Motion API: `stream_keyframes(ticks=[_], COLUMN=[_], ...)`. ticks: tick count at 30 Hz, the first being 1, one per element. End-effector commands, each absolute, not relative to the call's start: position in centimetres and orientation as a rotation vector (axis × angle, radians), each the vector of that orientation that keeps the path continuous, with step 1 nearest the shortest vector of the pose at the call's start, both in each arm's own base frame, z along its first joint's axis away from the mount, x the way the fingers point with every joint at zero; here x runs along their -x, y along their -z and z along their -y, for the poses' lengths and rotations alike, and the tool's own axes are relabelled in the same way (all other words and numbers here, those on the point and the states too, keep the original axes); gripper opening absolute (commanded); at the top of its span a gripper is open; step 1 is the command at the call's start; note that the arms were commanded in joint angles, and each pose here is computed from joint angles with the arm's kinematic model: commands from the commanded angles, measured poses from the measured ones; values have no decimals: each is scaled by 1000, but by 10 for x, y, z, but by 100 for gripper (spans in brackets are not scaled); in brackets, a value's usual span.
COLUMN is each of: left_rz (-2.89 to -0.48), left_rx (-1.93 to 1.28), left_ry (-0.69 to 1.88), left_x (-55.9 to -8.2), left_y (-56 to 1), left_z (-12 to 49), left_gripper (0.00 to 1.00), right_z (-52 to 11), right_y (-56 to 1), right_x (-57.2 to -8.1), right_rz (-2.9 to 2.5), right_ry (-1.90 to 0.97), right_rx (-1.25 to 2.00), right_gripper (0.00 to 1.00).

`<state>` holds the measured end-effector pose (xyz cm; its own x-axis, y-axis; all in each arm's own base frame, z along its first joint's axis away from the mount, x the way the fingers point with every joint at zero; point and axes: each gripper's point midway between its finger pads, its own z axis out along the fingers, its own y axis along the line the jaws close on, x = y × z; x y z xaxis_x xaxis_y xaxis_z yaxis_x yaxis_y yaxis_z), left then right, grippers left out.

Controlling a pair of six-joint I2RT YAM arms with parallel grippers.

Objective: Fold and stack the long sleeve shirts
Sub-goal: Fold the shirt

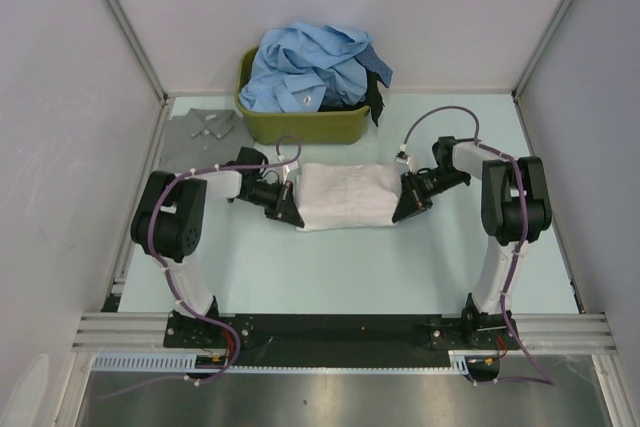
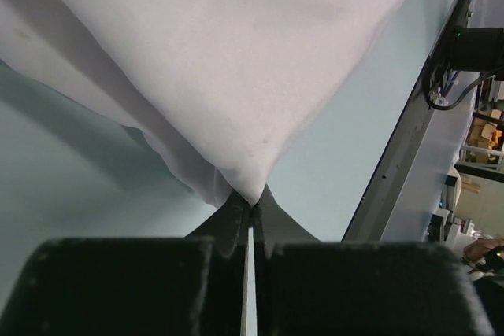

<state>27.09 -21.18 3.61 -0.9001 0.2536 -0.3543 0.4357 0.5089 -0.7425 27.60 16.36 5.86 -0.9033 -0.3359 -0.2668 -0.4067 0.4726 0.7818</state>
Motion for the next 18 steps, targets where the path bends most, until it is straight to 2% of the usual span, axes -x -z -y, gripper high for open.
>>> stream_keyframes(ticks=[1,5,6,7,8,9,10,11,16,18], left_rz=[-2626,-2681,-2676,-2646,-2616,-2556,-2509,-2465,-2387,-2358], left_rx=[-637,-619,-627,-651,-660,-663,-666,-676,-549,-455], left_ry=[1271,1253,1250,1259,1277,1268,1294,1280,1114,1078], left_x=[-252,-248,-248,-250,-251,-258,-260,-268,-314,-337], left_y=[-26,-13,-14,-18,-24,-39,-49,-59,-86,-92], left_z=[196,190,188,188,188,185,186,185,181,184], left_gripper=[0,0,2,23,35,42,47,47,51,53], right_z=[-161,-161,-160,-161,-160,-159,-155,-153,-138,-140], right_y=[-59,-47,-48,-53,-60,-66,-70,-79,-92,-92], right_x=[-243,-243,-244,-248,-252,-256,-262,-271,-326,-355], right_rz=[-2843,-2911,-2913,-2894,-2866,-2846,-2830,-2796,-2682,-2622], right_ry=[-1545,-1530,-1526,-1522,-1510,-1500,-1487,-1459,-1315,-1247], right_rx=[598,579,581,591,587,583,551,561,490,463], right_gripper=[0,0,20,33,43,57,60,64,66,74])
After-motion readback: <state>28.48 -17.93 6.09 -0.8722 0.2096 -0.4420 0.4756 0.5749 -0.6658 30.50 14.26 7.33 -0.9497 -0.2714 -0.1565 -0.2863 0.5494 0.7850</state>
